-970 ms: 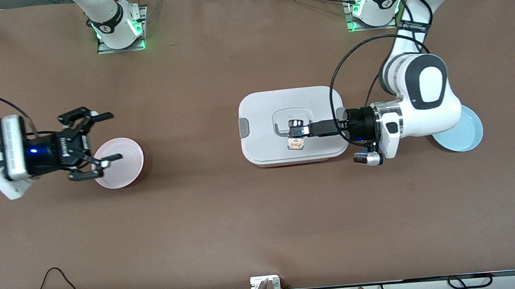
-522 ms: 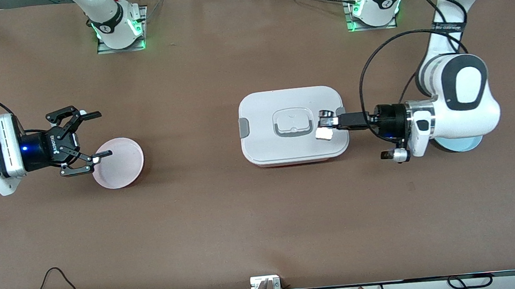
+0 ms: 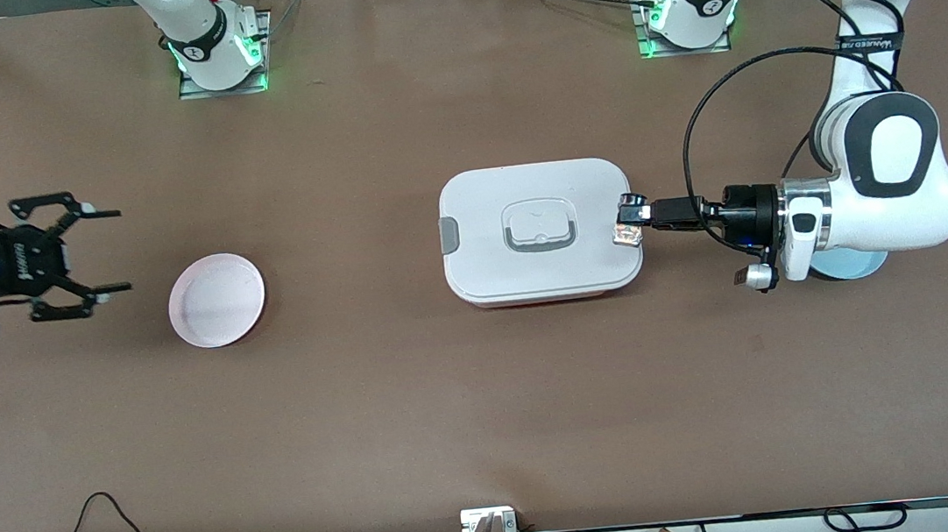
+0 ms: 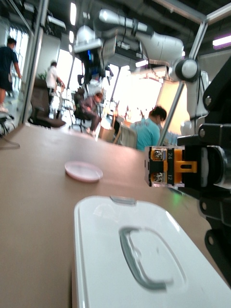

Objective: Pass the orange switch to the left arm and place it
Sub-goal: 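Carry the orange switch with the left gripper toward the light-blue dish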

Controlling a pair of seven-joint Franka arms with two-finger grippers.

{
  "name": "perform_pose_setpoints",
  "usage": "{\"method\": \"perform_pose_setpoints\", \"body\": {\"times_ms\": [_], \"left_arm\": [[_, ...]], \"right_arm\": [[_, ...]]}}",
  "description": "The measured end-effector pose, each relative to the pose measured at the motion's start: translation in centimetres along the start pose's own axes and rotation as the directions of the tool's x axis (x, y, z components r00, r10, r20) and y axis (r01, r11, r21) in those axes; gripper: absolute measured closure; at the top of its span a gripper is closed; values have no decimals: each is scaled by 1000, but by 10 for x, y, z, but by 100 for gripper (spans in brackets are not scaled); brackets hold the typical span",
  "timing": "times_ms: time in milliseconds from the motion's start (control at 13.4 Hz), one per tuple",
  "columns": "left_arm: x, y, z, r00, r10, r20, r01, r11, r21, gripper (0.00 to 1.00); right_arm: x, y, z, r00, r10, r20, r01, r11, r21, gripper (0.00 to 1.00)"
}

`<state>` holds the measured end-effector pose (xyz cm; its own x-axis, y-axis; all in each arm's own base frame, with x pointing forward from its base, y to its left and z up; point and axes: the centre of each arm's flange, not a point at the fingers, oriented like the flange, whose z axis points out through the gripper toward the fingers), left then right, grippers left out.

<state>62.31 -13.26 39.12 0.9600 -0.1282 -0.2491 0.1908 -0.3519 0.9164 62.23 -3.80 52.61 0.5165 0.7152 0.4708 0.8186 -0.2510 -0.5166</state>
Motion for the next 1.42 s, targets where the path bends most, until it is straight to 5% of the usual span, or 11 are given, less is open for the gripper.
{"method": "perform_pose_setpoints", "body": {"times_ms": [149,298,522,746,1119,1417], "left_arm": [[-5,-3,-14,1000,10,3,-10,997,79,66],[-10,-7,-28,1000,16,6,-17,988,154,66],[-21,-8,-40,997,57,48,-69,949,309,66],[-34,-7,-63,979,167,118,-202,875,441,66],[-44,-23,-94,896,314,314,-441,714,544,66],[-56,-24,-116,784,326,529,-616,517,594,66]], "right_arm": [[4,-32,-22,979,163,119,-149,982,-116,0],[14,-54,-25,921,331,206,-280,930,-240,0],[35,-93,-17,817,519,253,-395,822,-410,0],[40,-110,-16,751,615,241,-445,741,-503,0],[36,-117,-8,658,715,237,-463,632,-621,0],[37,-122,-21,589,808,26,-585,448,-676,0]]}}
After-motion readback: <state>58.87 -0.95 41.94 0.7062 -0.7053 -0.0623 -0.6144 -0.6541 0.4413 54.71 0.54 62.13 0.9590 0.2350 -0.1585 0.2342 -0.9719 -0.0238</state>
